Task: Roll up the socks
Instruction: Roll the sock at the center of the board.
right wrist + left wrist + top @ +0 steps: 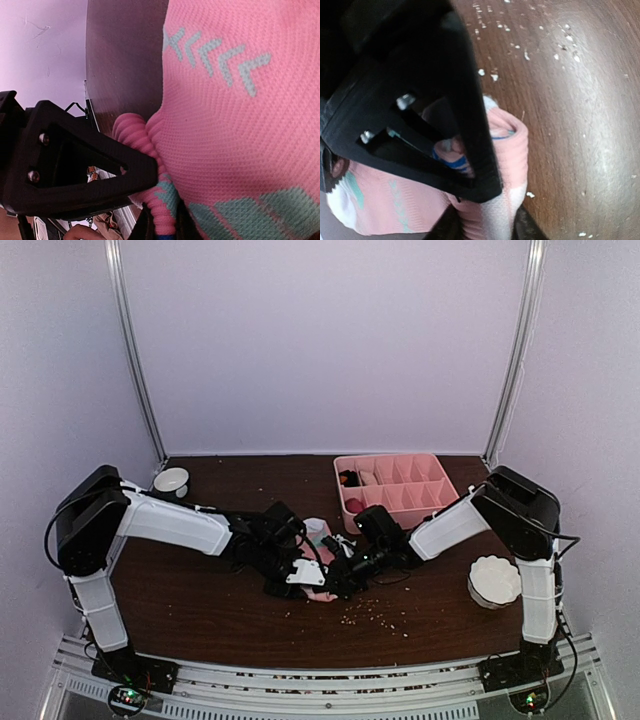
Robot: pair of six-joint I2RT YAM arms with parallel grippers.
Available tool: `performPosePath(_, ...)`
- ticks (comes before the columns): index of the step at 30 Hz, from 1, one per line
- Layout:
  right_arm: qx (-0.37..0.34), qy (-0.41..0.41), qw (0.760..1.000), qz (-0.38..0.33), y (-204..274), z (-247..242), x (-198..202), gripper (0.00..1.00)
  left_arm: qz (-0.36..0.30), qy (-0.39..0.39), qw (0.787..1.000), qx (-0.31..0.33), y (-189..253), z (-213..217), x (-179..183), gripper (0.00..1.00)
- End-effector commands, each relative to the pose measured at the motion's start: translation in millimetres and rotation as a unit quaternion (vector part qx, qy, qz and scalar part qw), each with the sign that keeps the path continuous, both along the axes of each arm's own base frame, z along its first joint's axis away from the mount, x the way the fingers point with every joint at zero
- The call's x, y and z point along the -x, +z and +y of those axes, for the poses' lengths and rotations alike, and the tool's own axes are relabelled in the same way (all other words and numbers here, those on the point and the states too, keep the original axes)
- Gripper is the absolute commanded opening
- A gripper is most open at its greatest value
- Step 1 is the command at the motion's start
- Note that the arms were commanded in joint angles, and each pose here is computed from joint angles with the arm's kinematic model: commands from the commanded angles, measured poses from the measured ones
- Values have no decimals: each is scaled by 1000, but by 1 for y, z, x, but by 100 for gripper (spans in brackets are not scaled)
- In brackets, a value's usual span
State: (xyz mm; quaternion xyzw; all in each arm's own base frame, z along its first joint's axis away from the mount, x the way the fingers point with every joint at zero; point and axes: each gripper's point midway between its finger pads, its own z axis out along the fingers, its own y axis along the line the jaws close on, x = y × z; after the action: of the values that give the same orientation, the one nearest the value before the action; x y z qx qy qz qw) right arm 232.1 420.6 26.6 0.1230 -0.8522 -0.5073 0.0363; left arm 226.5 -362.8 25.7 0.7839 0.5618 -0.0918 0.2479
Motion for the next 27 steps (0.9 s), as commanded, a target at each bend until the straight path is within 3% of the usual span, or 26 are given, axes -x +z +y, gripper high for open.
performPosePath(1, 83, -19, 994, 65, -51, -25, 20, 0, 16, -12, 999, -27, -12, 5, 7, 26)
performPosePath(6, 75, -20, 995, 68, -48, -23, 19, 0, 17, -17, 999, -42, -20, 14, 11, 23)
performPosePath(10, 63, -21, 997, 49, -38, -21, 14, 0, 54, 1, 998, -44, -24, 12, 10, 0)
performPosePath(11, 63, -22, 997, 34, -35, -22, 11, 3, 77, 6, 996, -40, -22, 11, 11, 0)
performPosePath(13, 69, -19, 997, -15, -27, -26, 5, 33, 125, 15, 991, -41, -23, 13, 14, 0)
performPosePath(14, 74, -18, 996, -36, -24, -29, 3, 42, 147, 17, 988, -39, -21, 14, 15, 0)
performPosePath(18, 91, -21, 991, -93, -17, -41, -3, 54, 223, 32, 973, -53, -26, 23, 18, 0)
performPosePath(27, 123, -33, 968, -216, 3, -78, -5, 54, 314, 53, 946, -57, -26, 30, 25, 0)
